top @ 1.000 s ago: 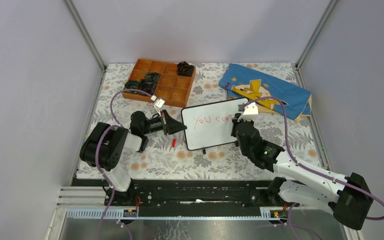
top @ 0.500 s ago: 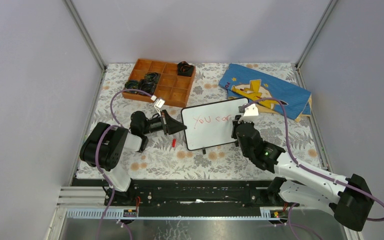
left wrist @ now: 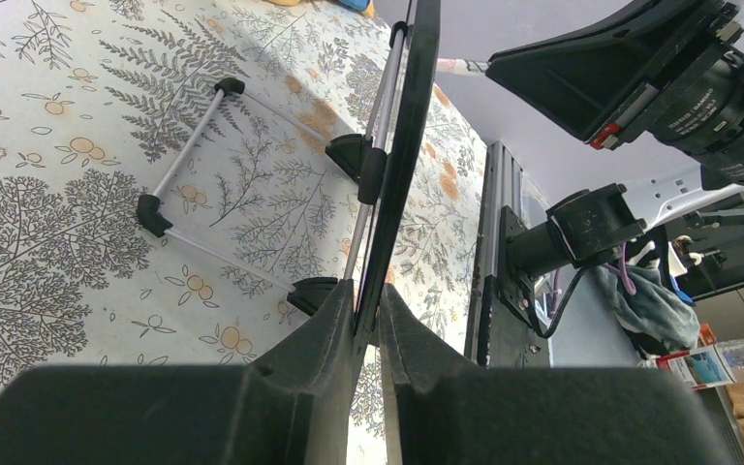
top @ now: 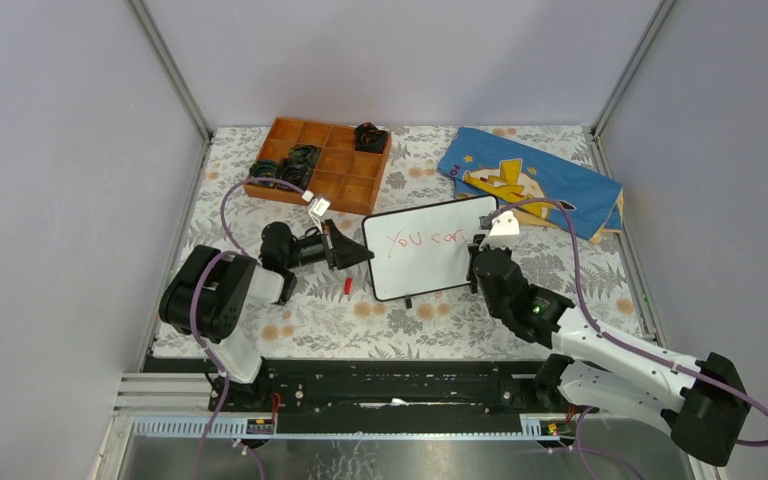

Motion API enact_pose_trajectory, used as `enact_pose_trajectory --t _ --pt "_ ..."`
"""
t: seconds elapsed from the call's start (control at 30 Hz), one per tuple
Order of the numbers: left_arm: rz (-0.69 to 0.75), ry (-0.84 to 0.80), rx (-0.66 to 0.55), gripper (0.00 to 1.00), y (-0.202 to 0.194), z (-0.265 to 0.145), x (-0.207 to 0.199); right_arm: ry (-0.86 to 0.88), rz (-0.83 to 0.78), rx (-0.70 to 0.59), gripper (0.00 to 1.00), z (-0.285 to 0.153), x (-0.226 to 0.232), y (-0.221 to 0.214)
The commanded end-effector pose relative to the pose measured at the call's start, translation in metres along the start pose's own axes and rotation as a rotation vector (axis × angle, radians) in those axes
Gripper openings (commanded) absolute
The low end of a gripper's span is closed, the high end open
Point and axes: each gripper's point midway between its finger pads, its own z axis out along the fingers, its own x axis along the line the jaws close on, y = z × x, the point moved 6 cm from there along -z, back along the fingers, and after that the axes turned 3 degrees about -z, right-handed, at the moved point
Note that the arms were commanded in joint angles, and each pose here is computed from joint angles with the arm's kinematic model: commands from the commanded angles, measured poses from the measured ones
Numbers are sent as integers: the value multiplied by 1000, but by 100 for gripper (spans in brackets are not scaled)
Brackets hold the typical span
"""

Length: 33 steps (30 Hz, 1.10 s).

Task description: Write a sentence on the whiteboard

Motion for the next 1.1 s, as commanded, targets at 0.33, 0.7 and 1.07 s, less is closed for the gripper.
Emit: enact_pose_trajectory --t 0.33,0.7,1.07 --pt "47 0 5 36 6 3 -3 263 152 -261 0 -48 2 77" --pt "74 16 -11 57 8 1 -5 407 124 -278 0 -54 32 86" --pt "87 28 -8 59 7 0 -4 275 51 -322 0 -56 70 66"
